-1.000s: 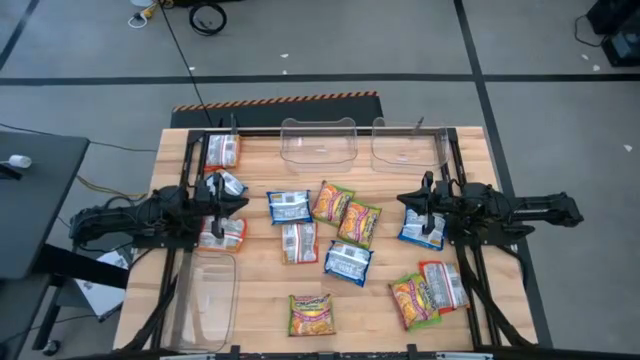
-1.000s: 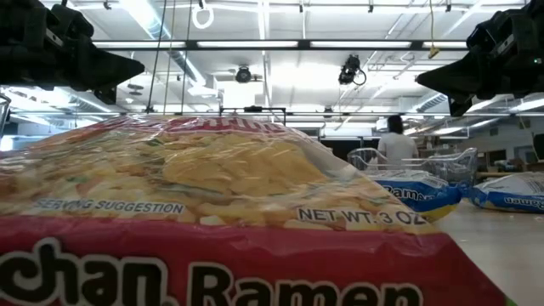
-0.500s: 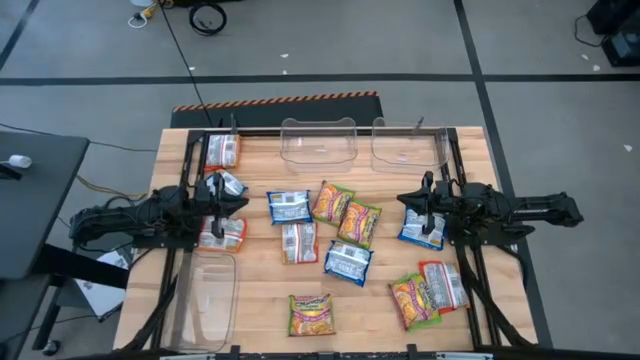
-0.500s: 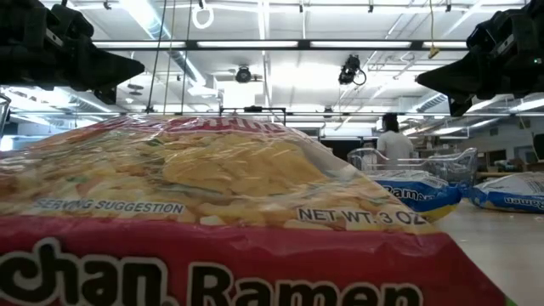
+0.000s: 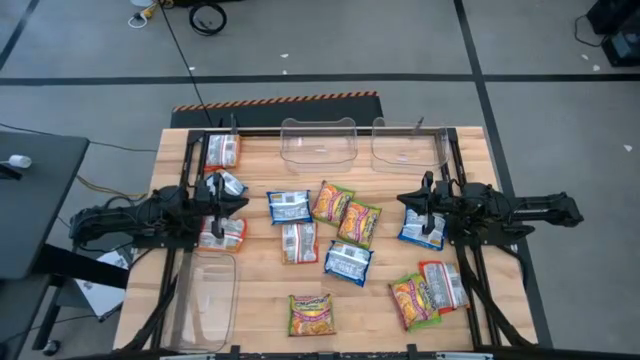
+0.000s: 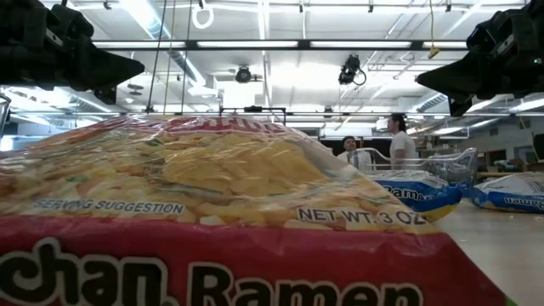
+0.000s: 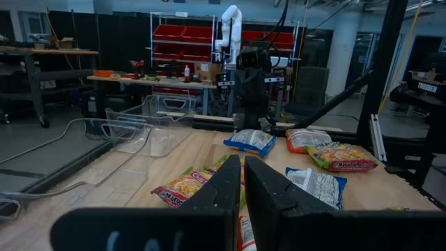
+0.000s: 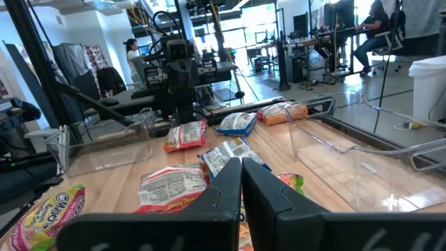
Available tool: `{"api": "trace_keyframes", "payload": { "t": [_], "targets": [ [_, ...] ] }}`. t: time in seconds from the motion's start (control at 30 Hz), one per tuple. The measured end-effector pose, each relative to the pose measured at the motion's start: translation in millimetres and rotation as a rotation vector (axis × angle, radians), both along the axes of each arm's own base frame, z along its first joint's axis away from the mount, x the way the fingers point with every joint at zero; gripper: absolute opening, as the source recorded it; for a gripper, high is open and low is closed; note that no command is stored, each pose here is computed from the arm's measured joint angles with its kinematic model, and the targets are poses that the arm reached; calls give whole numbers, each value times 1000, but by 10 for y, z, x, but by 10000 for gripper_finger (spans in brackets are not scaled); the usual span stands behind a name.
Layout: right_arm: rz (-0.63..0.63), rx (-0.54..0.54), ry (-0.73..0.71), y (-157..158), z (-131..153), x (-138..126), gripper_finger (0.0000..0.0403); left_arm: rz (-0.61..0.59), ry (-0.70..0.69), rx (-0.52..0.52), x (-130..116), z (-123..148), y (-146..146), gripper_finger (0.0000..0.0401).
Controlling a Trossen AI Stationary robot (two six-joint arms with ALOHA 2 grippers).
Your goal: Sort Maruchan noodles
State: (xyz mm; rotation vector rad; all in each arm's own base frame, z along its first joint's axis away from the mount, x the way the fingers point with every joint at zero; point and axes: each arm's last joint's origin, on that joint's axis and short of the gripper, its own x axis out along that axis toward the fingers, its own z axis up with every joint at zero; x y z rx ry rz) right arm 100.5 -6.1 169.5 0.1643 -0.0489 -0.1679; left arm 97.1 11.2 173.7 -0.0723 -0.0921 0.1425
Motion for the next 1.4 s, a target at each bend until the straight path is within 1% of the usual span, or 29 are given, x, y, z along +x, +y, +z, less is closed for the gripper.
{"api": "trace_keyframes", "payload": {
  "t": [0.13, 0.23, 0.33, 0.77, 0.87, 0.97, 1.0, 1.1, 1.13, 1.27, 1.4],
  "targets": [
    [-1, -18, 2, 0, 1, 0, 19, -1, 0, 0, 0, 0, 0, 27],
    [-20, -112, 13, -4, 8, -1, 19, 0, 0, 0, 0, 0, 0, 27],
    [-31, -158, 23, -7, 6, -1, 19, 0, 0, 0, 0, 0, 0, 27],
    [-32, -155, 20, -7, 9, -2, 19, 0, 0, 0, 0, 0, 0, 27],
    [-49, -147, -10, -12, 37, -4, 19, 0, 0, 0, 0, 0, 0, 27],
    [-54, -73, -127, -14, 136, -18, 19, 0, 0, 0, 0, 0, 0, 27],
    [-88, -33, -156, -24, 157, -23, 19, -1, 1, 0, 0, -1, 0, 27],
    [-259, 178, -224, -78, 168, -39, 19, 0, 0, 0, 0, 0, 0, 27],
    [-287, 221, -239, -86, 171, -42, 19, 0, 0, 0, 0, 0, 0, 27],
    [-280, 305, -268, -87, 178, -42, 19, 0, 0, 0, 0, 0, 0, 27],
    [-206, 401, -320, -73, 206, -42, 19, 0, 0, 0, 0, 0, 0, 27]
  ]
}}
